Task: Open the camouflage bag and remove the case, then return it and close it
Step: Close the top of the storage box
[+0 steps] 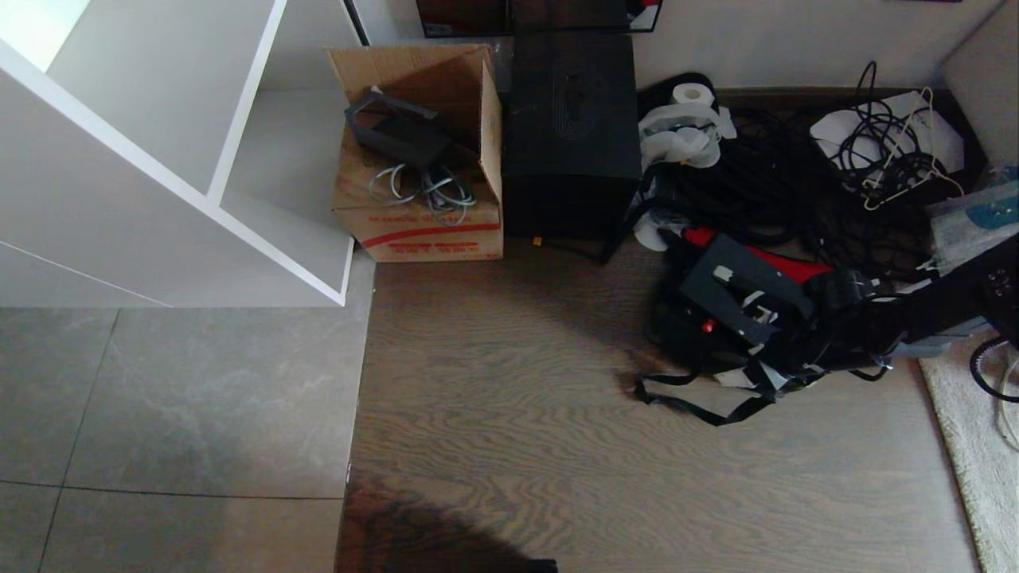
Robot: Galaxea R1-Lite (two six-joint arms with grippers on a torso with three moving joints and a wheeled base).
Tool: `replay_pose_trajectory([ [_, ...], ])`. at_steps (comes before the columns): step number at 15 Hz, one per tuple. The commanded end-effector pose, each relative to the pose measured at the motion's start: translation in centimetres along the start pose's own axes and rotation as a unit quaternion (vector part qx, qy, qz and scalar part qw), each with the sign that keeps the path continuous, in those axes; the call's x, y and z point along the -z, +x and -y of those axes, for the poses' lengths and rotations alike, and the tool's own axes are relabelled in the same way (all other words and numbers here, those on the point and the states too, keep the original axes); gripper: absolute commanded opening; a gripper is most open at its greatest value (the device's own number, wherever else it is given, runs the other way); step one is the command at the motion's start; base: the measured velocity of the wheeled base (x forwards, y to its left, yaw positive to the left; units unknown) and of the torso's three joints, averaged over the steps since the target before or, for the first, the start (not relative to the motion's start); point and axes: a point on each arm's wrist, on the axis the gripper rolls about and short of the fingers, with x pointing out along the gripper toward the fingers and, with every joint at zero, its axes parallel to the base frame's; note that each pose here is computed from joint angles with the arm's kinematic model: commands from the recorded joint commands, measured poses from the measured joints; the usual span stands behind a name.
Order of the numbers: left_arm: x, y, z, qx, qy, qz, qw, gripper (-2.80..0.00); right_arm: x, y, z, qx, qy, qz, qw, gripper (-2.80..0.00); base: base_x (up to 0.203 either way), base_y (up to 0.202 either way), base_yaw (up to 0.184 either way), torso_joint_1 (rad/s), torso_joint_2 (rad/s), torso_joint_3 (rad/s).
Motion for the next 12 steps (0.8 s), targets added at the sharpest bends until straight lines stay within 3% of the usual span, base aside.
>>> replay_pose_trajectory([
  [1, 0.0, 0.0, 0.0, 0.000, 0.000, 0.000, 1.0000, -2.80, 0.4, 1.0, 0.2, -0.004, 0.000, -0.003, 1.000, 0.00, 0.000, 0.000, 0.000, 0.000, 0.00, 0.000],
  [10, 0.0, 0.0, 0.0, 0.000, 0.000, 0.000, 1.0000, -2.80, 0.8, 2.9, 1.1, 0.013, -0.024, 0.017, 0.999, 0.00, 0.000, 0.000, 0.000, 0.000, 0.00, 0.000],
  [12, 0.0, 0.0, 0.0, -0.001, 0.000, 0.000, 1.0000, -2.80, 1.0, 3.5, 1.3, 0.016, -0.047, 0.019, 0.999, 0.00, 0.000, 0.000, 0.000, 0.000, 0.00, 0.000],
])
